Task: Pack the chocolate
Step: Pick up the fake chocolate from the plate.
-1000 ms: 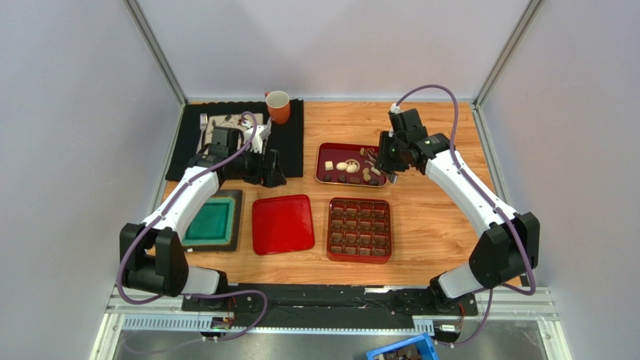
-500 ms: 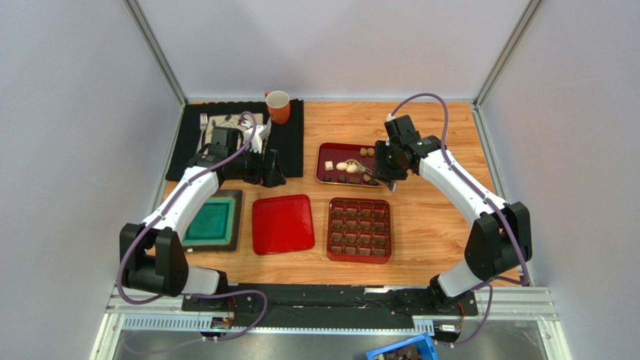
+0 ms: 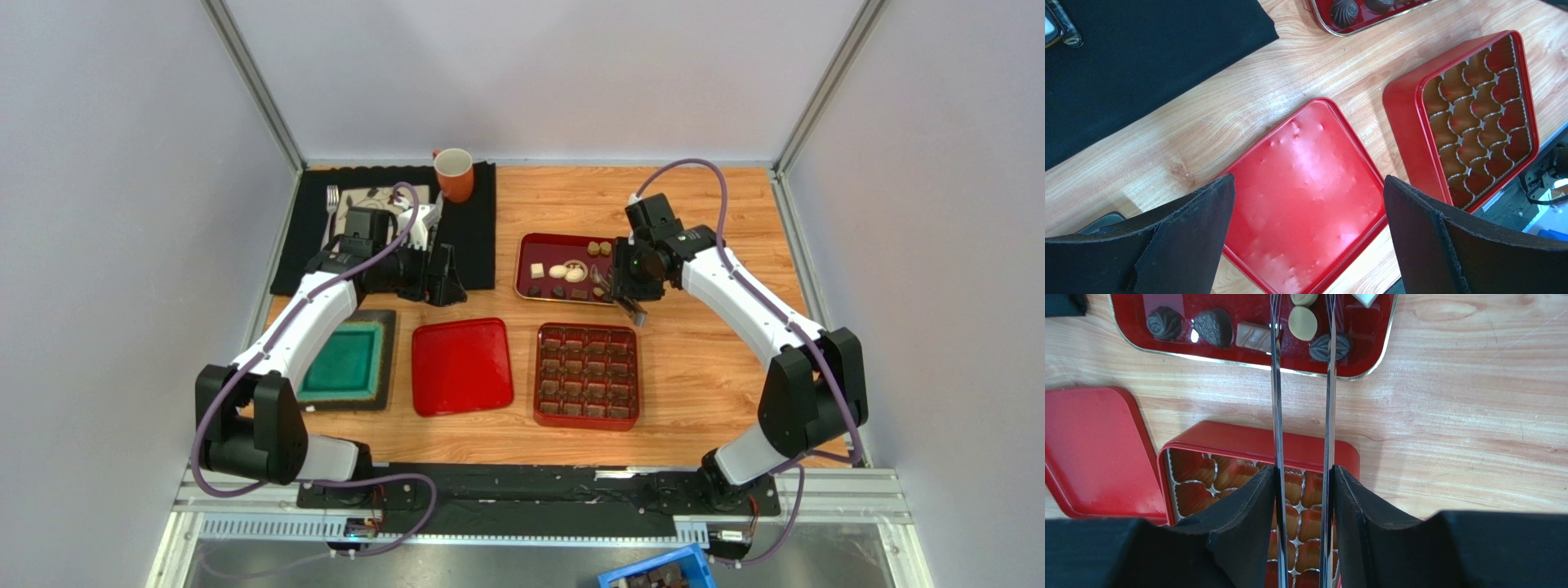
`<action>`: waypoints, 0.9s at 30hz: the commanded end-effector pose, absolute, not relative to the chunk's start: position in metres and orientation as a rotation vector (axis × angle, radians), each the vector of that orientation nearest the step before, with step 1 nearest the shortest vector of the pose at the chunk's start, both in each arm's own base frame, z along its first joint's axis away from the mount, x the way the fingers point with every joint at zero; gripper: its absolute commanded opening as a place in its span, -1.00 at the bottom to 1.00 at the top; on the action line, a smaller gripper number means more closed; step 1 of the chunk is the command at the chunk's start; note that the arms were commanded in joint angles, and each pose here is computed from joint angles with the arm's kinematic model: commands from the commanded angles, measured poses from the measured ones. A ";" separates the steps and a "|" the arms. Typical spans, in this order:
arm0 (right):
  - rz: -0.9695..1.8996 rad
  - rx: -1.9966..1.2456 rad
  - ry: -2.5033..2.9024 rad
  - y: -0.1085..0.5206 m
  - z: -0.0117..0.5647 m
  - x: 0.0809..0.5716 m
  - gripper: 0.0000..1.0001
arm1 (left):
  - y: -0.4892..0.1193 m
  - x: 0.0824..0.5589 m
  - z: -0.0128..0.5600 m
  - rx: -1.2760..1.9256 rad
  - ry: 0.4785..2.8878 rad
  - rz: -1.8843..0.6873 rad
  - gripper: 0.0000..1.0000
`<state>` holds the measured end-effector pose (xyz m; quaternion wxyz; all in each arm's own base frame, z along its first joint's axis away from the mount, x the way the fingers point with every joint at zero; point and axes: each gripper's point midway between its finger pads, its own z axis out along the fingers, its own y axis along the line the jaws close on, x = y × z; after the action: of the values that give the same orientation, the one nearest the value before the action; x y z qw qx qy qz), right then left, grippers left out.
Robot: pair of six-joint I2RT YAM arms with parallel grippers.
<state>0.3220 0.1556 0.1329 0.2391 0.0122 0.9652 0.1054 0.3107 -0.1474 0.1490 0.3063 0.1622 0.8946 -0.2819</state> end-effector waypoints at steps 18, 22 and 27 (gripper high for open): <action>0.238 -0.002 2.648 0.149 0.143 0.298 -0.24 | -0.148 0.315 0.173 0.451 2.285 -0.748 0.98; 0.241 -0.005 2.647 0.150 0.145 0.298 -0.28 | -0.148 0.314 0.174 0.453 2.283 -0.747 0.98; 0.244 -0.009 2.646 0.152 0.146 0.300 -0.35 | -0.147 0.313 0.174 0.454 2.285 -0.740 0.98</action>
<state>0.2949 0.1490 0.1299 0.2168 0.0016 0.9725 0.0848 0.3100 -0.1471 0.1505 0.3076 0.1621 0.8942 -0.2820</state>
